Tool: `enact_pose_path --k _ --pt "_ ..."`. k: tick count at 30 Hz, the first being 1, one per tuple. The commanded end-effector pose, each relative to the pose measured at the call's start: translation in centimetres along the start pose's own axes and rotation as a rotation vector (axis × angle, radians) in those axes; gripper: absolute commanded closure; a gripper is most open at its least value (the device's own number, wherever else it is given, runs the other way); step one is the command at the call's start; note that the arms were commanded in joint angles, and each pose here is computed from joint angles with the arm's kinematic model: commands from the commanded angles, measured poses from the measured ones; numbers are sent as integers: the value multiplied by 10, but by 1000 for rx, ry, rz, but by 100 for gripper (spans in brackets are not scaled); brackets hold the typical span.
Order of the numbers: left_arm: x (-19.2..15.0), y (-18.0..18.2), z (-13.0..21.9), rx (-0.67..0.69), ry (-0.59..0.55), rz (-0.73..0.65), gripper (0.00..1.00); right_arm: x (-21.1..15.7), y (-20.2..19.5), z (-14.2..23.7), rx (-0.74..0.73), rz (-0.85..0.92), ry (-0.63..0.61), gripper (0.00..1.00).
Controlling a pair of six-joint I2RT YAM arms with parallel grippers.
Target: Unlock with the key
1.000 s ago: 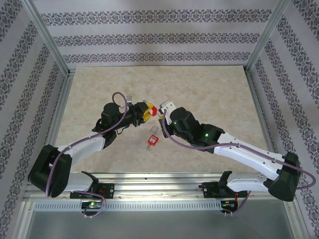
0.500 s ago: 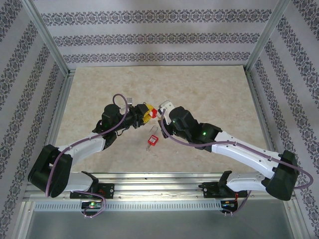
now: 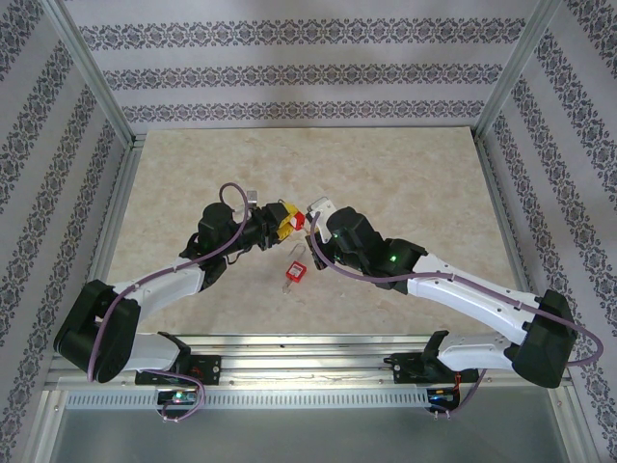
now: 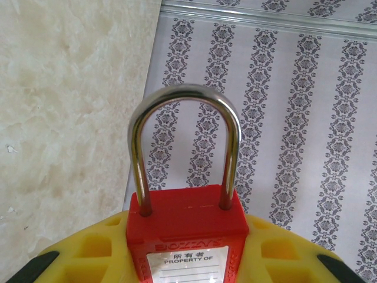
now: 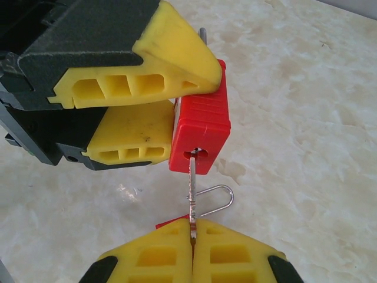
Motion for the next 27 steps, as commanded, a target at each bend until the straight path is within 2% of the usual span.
enact_pose_path --k 1,11,20,27 --pt "-5 -5 -2 -31 14 -41 100 -1 -2 -6 4 -20 -4 100" --pt "-10 -3 -5 6 42 -55 100 1 -6 -11 -36 -13 12 100" --pt "-19 -3 -8 126 82 -108 100 3 -3 -20 -23 3 32 100" --pt "-22 -1 -12 191 116 -121 100 6 10 -26 -28 88 38 100"
Point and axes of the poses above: each hand's point on the last joint's axis, 136 mm out from that joint toward the fingers, its own z axis back along the fingers, its own y axis along the line the jaws close on, x = y × z, the point moved 9 cm from there along z, back along the fingers, and after that the axes turned 4 degrees about -z, right-handed, at the moved point
